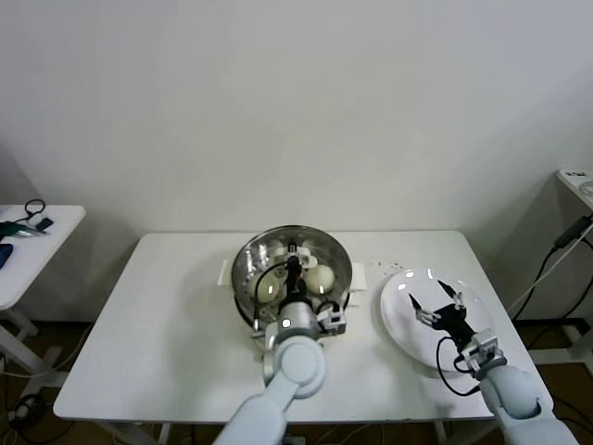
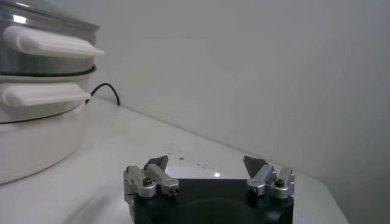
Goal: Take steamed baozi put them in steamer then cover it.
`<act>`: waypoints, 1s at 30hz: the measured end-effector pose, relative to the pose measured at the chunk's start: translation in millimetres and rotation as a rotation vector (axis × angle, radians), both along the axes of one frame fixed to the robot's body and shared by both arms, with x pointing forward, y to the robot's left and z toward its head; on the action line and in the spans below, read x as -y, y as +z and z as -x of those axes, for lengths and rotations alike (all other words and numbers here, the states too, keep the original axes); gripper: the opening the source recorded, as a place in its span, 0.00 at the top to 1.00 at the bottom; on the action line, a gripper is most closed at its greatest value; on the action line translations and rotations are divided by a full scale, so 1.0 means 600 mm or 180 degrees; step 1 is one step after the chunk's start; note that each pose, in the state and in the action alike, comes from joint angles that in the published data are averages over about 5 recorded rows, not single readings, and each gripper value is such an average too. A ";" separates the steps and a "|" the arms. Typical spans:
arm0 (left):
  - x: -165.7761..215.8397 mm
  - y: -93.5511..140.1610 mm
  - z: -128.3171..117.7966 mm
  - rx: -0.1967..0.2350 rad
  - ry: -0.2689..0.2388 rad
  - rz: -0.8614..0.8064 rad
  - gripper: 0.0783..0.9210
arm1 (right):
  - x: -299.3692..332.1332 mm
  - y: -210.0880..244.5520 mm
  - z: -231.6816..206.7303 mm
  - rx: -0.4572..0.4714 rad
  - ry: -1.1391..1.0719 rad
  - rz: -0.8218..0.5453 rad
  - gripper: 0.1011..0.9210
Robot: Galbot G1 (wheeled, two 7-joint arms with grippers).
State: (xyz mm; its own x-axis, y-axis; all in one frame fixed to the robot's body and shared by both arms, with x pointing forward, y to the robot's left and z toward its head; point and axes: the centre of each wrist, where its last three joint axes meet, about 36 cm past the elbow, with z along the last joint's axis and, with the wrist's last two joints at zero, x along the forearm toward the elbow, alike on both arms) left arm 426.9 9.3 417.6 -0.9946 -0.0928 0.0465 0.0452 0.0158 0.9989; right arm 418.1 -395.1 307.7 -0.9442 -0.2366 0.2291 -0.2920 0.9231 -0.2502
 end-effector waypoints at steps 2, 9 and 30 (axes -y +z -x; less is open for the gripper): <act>-0.001 -0.001 0.000 0.0003 0.0002 -0.0007 0.92 | -0.001 0.000 0.000 0.0001 0.0001 0.0000 0.12; -0.006 -0.001 0.000 -0.0008 0.0011 0.0009 0.90 | -0.002 0.000 0.001 -0.0018 0.0002 0.0001 0.12; -0.043 0.031 0.054 0.0005 -0.0135 0.0230 0.22 | 0.003 0.026 -0.001 -0.0201 -0.0163 -0.0056 0.12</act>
